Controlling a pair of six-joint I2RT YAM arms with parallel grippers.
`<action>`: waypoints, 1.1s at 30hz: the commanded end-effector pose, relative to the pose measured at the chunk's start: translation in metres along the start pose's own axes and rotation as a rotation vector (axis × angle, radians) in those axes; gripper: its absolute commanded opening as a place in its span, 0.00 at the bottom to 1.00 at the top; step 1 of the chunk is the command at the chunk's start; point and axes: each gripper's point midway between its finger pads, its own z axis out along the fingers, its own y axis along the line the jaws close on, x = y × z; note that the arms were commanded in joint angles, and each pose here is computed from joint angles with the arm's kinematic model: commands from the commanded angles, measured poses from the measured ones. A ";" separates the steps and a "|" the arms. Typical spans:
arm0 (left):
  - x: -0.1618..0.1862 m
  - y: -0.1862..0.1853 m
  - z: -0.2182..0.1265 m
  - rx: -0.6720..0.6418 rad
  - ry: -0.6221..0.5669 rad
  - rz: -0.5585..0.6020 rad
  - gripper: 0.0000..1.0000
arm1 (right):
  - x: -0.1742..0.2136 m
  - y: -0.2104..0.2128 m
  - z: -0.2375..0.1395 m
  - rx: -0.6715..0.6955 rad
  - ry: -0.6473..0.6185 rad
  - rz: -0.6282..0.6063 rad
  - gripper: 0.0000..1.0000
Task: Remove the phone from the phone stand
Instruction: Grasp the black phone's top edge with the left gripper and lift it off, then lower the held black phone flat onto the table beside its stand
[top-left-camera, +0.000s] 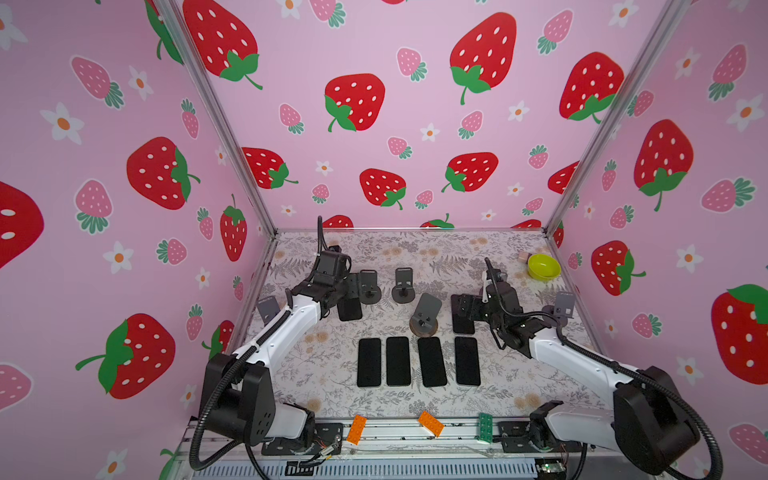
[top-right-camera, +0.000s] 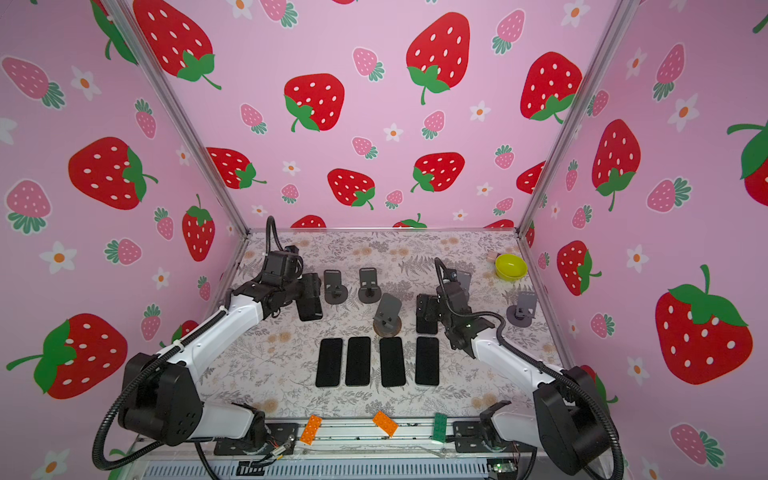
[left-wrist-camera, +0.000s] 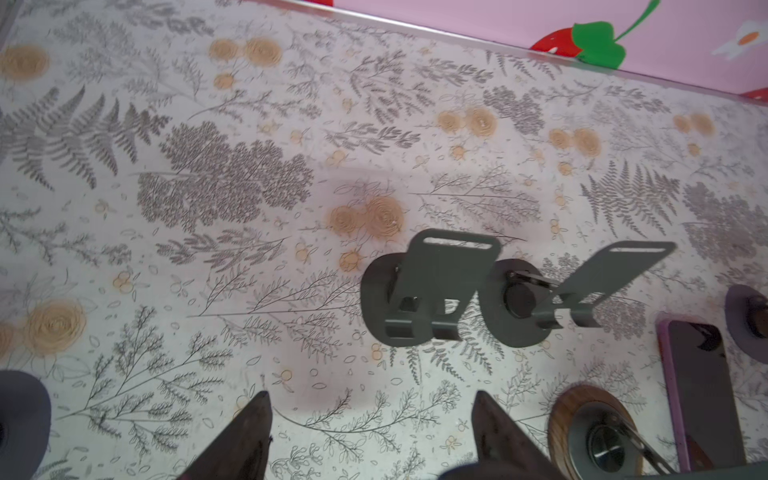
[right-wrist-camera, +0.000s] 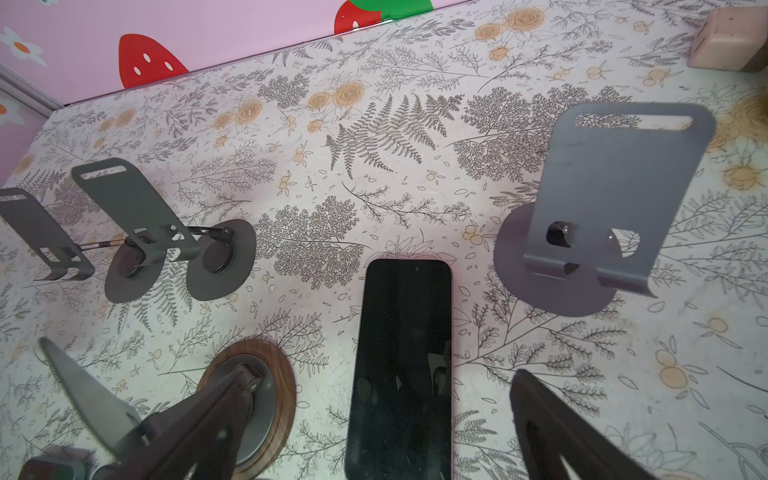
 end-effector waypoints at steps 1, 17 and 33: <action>-0.014 0.009 -0.002 0.028 -0.060 -0.108 0.56 | -0.007 0.007 0.001 -0.020 -0.006 0.008 1.00; 0.018 0.053 0.063 -0.128 0.126 -0.408 0.54 | -0.003 0.003 0.003 0.000 0.005 -0.001 1.00; 0.049 0.060 0.092 -0.206 0.255 -0.402 0.50 | 0.005 0.004 0.011 -0.002 0.040 -0.001 1.00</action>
